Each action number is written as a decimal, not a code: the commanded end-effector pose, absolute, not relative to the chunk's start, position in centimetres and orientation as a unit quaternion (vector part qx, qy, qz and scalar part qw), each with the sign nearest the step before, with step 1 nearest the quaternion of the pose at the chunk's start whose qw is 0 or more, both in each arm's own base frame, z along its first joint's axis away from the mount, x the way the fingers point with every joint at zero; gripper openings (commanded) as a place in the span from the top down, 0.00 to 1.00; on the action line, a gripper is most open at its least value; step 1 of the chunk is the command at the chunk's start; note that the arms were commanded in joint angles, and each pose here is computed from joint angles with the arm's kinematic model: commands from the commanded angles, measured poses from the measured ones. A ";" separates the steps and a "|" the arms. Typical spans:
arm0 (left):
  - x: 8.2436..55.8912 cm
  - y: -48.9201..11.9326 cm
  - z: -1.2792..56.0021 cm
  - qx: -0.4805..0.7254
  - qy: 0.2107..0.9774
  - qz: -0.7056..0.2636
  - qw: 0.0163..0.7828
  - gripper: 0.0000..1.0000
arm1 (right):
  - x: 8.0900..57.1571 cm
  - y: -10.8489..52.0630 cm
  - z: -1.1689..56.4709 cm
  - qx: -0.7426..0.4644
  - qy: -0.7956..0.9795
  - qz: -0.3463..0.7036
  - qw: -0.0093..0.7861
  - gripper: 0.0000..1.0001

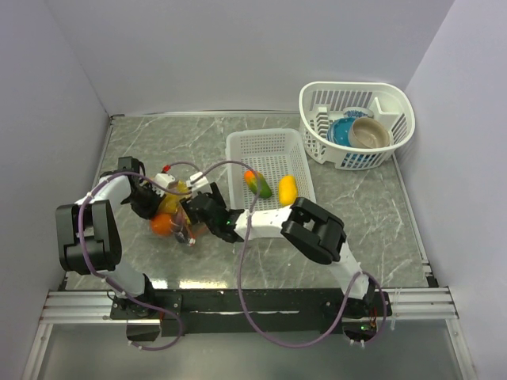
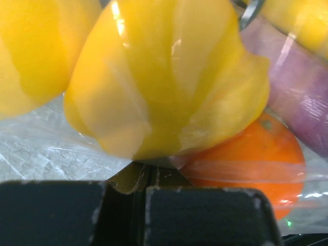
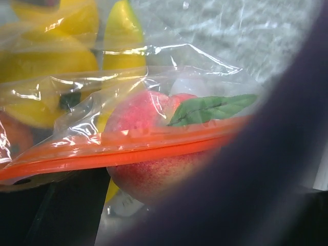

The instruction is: Open the zip-top bag and remove the fake food

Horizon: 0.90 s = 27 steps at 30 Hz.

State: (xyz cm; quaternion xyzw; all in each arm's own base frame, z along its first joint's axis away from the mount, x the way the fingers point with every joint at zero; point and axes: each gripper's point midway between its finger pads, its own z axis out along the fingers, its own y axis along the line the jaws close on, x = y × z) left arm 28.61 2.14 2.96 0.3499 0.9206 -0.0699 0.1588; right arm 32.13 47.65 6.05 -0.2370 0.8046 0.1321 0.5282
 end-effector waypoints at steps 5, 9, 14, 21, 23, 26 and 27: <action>30.4 1.8 3.2 0.328 0.925 -0.072 0.178 0.99 | 26.5 45.6 11.3 -0.269 0.779 0.230 0.518 0.55; 31.2 2.3 3.1 0.302 0.933 -0.059 0.186 0.99 | 22.4 44.4 13.4 -0.321 0.755 0.301 0.485 0.52; 31.6 2.5 3.2 0.296 0.934 -0.048 0.192 0.99 | 21.1 41.0 16.4 -0.323 0.747 0.308 0.494 0.49; 31.4 2.6 3.5 0.293 0.935 -0.047 0.192 0.99 | 29.9 32.4 18.5 -0.153 0.788 0.144 0.578 0.55; 31.4 2.4 3.9 0.293 0.934 -0.052 0.195 0.99 | 32.1 29.4 16.9 -0.099 0.812 0.086 0.568 0.59; 31.4 2.2 4.3 0.295 0.933 -0.053 0.199 0.99 | 34.3 24.9 15.5 -0.034 0.820 0.005 0.571 0.58; 31.4 2.3 4.3 0.295 0.933 -0.052 0.200 0.99 | 34.5 24.1 15.4 -0.023 0.820 -0.004 0.572 0.46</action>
